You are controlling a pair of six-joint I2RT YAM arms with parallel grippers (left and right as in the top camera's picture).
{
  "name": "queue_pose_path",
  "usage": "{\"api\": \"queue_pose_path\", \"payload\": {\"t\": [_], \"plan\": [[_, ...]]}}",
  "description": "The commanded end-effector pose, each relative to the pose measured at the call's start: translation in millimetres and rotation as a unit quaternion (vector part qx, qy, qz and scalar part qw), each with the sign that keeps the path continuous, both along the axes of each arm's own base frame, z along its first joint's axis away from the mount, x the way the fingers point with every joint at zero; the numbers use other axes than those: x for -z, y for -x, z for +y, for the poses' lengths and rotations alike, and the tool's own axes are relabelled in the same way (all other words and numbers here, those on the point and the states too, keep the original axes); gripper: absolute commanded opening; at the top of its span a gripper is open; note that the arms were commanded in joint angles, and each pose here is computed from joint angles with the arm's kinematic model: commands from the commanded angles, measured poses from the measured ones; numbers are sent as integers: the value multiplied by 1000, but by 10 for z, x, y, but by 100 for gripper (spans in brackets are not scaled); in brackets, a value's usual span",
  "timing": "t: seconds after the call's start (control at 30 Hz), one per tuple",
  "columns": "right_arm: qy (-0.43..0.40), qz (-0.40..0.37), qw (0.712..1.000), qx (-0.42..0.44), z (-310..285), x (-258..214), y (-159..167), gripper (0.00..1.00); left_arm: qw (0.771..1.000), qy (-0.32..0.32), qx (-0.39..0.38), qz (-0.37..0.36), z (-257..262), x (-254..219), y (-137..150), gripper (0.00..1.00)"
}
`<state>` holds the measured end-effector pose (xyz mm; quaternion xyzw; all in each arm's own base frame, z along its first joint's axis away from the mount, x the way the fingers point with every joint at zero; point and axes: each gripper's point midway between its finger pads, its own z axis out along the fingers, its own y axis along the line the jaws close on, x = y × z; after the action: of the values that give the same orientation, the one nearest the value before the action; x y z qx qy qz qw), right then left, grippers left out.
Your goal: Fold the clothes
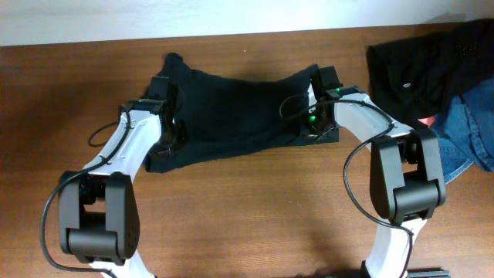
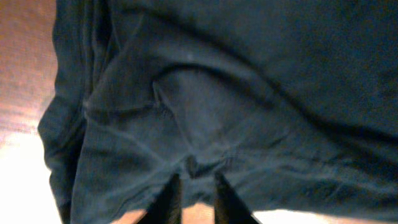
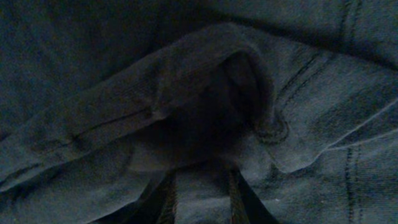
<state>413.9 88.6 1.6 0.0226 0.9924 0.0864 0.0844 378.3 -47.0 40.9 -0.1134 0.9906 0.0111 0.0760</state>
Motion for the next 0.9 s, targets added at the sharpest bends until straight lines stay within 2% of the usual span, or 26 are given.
{"api": "queue_pose_path", "payload": {"t": [0.0,0.07,0.3,0.43,0.53,0.63,0.87], "plan": [[17,51,999,5,-80,409,227,24,999,-14,42,8,11,-2,-1,29],[17,49,999,5,-78,407,215,24,998,-18,65,14,-5,9,25,35],[16,47,999,5,-76,406,203,24,995,-24,92,3,-110,16,-8,34],[16,47,999,5,-77,406,205,24,992,-54,115,-9,-137,40,-42,26],[17,48,999,5,-78,407,208,24,988,-86,125,-15,-111,52,-52,27],[17,48,999,5,-78,407,208,24,987,-87,138,-15,-157,83,-50,31],[17,48,999,5,-78,407,208,24,981,-104,161,15,-131,292,-4,32]]}}
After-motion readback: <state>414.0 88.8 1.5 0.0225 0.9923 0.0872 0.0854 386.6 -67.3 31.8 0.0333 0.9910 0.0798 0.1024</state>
